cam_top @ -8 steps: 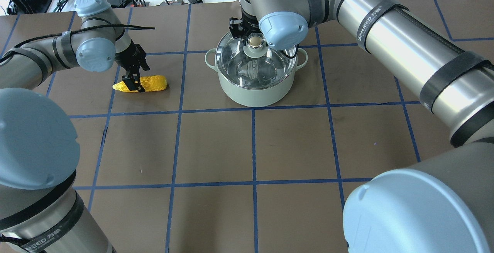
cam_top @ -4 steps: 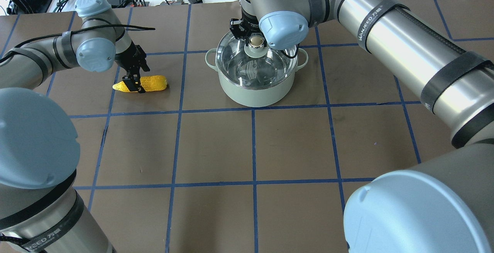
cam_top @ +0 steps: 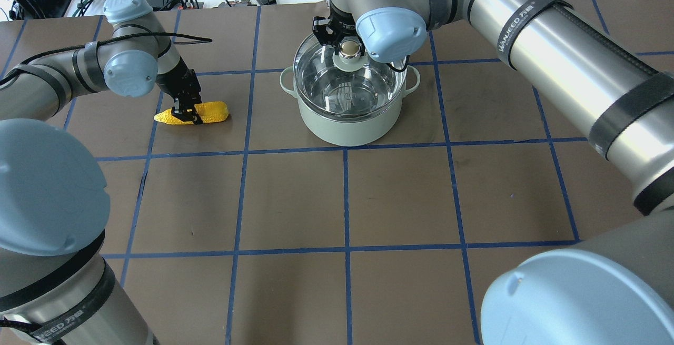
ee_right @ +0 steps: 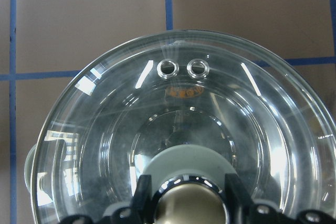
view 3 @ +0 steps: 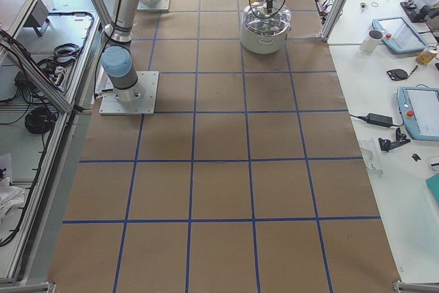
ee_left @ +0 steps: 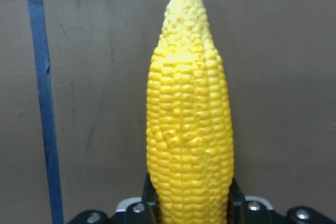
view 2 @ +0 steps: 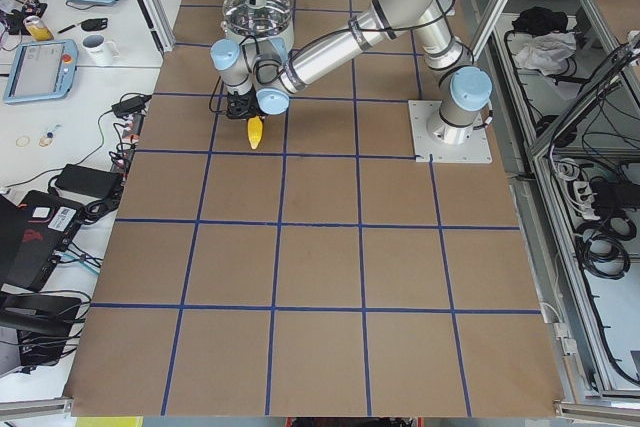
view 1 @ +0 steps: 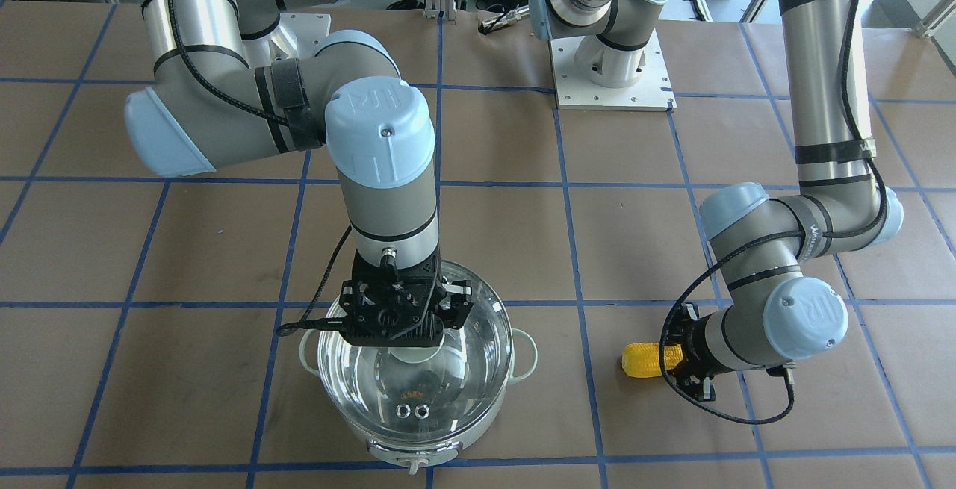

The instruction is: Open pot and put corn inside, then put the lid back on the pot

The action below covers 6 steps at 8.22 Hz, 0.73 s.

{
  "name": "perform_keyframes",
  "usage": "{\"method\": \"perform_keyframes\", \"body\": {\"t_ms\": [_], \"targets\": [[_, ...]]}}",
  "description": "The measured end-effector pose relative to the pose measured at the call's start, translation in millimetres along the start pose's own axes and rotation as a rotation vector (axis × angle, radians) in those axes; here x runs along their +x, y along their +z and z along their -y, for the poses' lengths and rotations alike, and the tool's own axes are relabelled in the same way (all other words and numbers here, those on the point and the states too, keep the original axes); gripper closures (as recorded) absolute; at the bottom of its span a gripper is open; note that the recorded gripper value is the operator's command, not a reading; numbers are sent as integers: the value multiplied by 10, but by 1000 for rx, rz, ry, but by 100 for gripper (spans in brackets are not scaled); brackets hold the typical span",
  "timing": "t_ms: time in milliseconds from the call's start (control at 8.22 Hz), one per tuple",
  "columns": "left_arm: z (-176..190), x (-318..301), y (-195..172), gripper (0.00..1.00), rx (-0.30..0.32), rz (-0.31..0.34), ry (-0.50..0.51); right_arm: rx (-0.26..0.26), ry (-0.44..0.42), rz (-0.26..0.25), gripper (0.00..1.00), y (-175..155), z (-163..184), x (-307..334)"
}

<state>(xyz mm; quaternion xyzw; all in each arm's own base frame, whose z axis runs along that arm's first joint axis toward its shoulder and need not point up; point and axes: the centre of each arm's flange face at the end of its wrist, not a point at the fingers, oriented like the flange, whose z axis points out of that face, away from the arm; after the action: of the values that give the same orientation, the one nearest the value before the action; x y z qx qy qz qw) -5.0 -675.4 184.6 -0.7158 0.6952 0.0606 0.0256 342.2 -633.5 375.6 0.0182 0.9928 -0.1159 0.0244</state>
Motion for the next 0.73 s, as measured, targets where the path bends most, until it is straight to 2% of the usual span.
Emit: {"method": "perform_keyframes", "body": {"t_ms": [122, 365, 730], "targets": [[-2, -14, -43, 100, 0, 9, -8, 14, -12, -1, 69, -187, -15, 41], [-9, -61, -214, 100, 6, 6, -35, 6, -16, -10, 68, -668, -77, 292], [-12, -132, -705, 100, 36, -57, -81, -13, -23, -2, 69, -1315, -286, 954]]}}
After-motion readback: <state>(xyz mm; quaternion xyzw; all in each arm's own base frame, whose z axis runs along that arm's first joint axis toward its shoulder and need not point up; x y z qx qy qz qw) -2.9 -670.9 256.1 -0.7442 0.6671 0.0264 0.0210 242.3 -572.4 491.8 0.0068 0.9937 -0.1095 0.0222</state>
